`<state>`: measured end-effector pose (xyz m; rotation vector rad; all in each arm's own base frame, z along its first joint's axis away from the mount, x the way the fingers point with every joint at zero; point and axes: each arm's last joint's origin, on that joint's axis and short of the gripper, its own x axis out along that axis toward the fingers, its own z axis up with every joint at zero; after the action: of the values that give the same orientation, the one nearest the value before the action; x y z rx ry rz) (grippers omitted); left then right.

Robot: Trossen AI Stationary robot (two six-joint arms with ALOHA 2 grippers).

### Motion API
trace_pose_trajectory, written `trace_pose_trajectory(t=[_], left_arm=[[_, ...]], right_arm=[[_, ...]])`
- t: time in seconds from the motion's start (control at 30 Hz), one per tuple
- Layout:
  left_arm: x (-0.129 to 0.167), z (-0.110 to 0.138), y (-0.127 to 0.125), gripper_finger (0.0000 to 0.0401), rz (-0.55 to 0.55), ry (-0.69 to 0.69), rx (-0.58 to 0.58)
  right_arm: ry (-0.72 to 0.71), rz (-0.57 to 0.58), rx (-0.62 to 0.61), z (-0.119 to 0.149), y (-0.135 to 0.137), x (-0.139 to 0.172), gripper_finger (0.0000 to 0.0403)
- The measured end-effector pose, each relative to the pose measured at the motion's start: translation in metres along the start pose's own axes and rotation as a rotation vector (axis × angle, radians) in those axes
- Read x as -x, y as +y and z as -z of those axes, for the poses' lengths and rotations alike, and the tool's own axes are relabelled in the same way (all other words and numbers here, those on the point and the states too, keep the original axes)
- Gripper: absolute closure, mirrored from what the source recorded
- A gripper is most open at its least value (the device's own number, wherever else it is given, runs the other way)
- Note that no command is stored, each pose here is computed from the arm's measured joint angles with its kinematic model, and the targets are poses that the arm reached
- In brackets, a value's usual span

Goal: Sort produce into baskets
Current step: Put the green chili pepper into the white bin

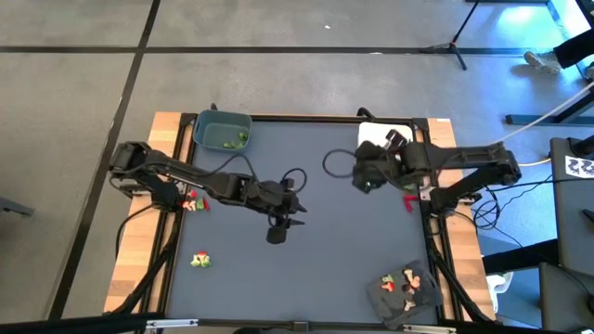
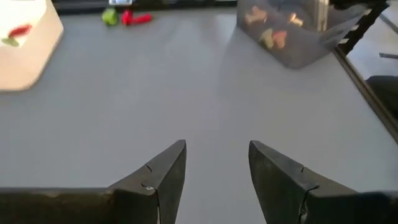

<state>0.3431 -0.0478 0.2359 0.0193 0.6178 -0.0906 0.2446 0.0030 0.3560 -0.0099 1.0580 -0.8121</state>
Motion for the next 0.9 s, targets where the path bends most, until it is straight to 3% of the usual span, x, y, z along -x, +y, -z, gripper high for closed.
trace_pose_trajectory(t=[0.47,0.67,0.9], left_arm=[[-0.014,0.012,-0.001,0.023,-0.002,0.072,0.05],[-0.014,0.012,-0.001,0.023,-0.003,0.072,0.06],[-0.014,0.012,-0.001,0.023,-0.003,0.069,0.058]], right_arm=[[0.122,0.141,-0.129,-0.023,-0.063,-0.063,0.0384],[0.154,0.191,-0.194,-0.012,-0.076,-0.115,0.0384],[0.166,0.144,-0.303,0.019,-0.078,-0.174,0.0384]])
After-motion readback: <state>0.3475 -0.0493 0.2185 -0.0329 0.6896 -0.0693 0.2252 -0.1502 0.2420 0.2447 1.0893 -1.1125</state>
